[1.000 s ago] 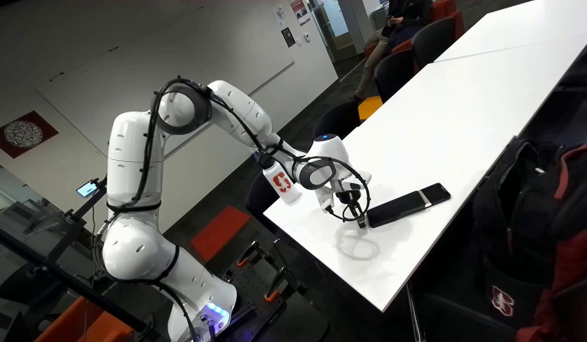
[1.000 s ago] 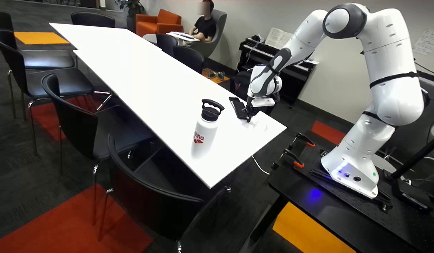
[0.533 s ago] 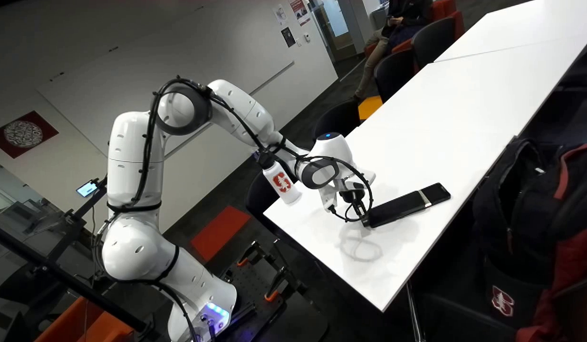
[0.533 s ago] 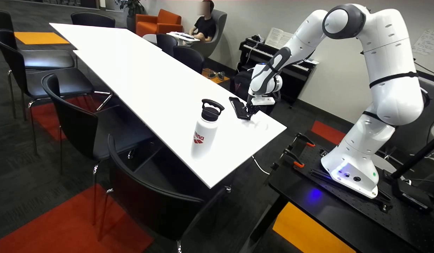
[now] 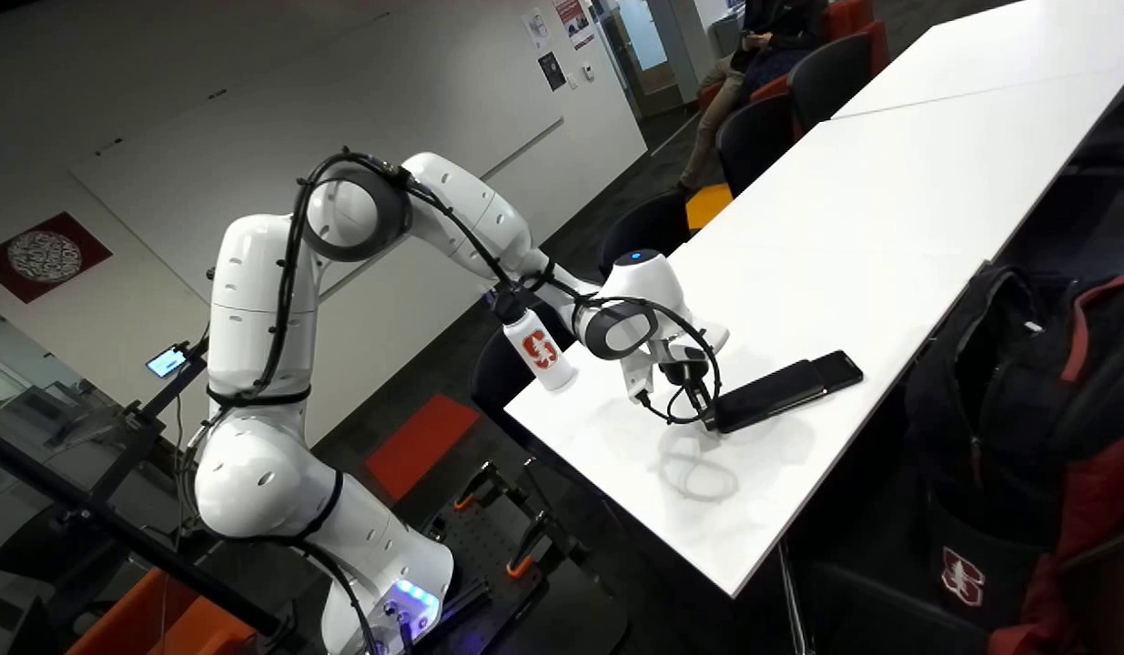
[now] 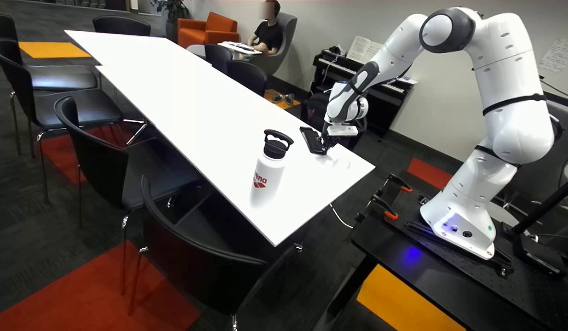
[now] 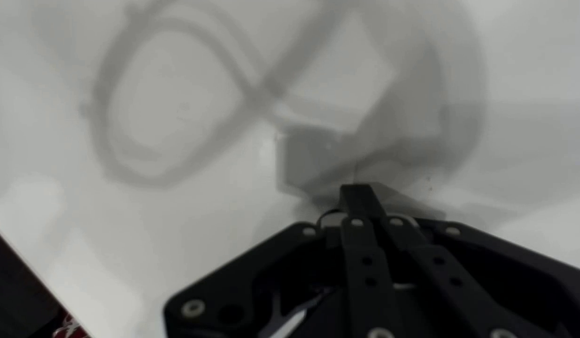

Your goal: Slide the cover over the calculator.

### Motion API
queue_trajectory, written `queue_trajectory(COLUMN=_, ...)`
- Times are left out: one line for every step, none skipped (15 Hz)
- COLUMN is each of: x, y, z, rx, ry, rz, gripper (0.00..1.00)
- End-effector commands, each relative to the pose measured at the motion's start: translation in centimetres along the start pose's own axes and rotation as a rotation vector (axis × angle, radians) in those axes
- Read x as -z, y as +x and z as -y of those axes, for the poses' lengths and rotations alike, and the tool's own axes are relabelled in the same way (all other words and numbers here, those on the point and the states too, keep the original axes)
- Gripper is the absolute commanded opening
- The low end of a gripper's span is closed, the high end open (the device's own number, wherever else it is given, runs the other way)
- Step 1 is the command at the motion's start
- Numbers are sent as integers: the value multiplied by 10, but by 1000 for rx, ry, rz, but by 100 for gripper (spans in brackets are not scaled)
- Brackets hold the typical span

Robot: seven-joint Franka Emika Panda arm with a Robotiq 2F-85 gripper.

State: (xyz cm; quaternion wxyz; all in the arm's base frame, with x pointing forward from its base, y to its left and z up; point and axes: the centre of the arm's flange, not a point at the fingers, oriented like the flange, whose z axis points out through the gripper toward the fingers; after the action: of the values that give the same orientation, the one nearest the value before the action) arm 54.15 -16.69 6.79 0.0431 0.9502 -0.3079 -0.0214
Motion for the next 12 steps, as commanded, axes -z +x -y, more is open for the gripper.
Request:
queue_trajectory(x=-2, y=13, z=-3, rx=-56, ry=6, rz=-10, gripper=0)
queue_trajectory(x=-2, y=15, z=-4, rx=-62, ry=7, rz=-11, gripper=0)
queue_trajectory(x=-1, y=16, z=-4, rx=-70, ry=9, rz=-12, gripper=0)
queue_trajectory(x=0, y=17, z=-6, rx=-78, ry=13, rz=-12, gripper=0)
queue_trajectory(x=1, y=19, z=-8, rx=-87, ry=18, rz=-14, gripper=0)
queue_trajectory(x=3, y=20, z=-9, rx=-96, ry=23, rz=-16, gripper=0)
queue_trajectory(x=5, y=22, z=-12, rx=-106, ry=29, rz=-20, gripper=0)
queue_trajectory(x=7, y=25, z=-14, rx=-117, ry=33, rz=-23, gripper=0)
queue_trajectory(x=9, y=28, z=-16, rx=-129, ry=40, rz=-27, gripper=0)
queue_trajectory(x=12, y=31, z=-19, rx=-141, ry=45, rz=-32, gripper=0)
queue_trajectory(x=15, y=33, z=-21, rx=-146, ry=52, rz=-35, gripper=0)
queue_trajectory(x=19, y=33, z=-23, rx=-148, ry=61, rz=-39, gripper=0)
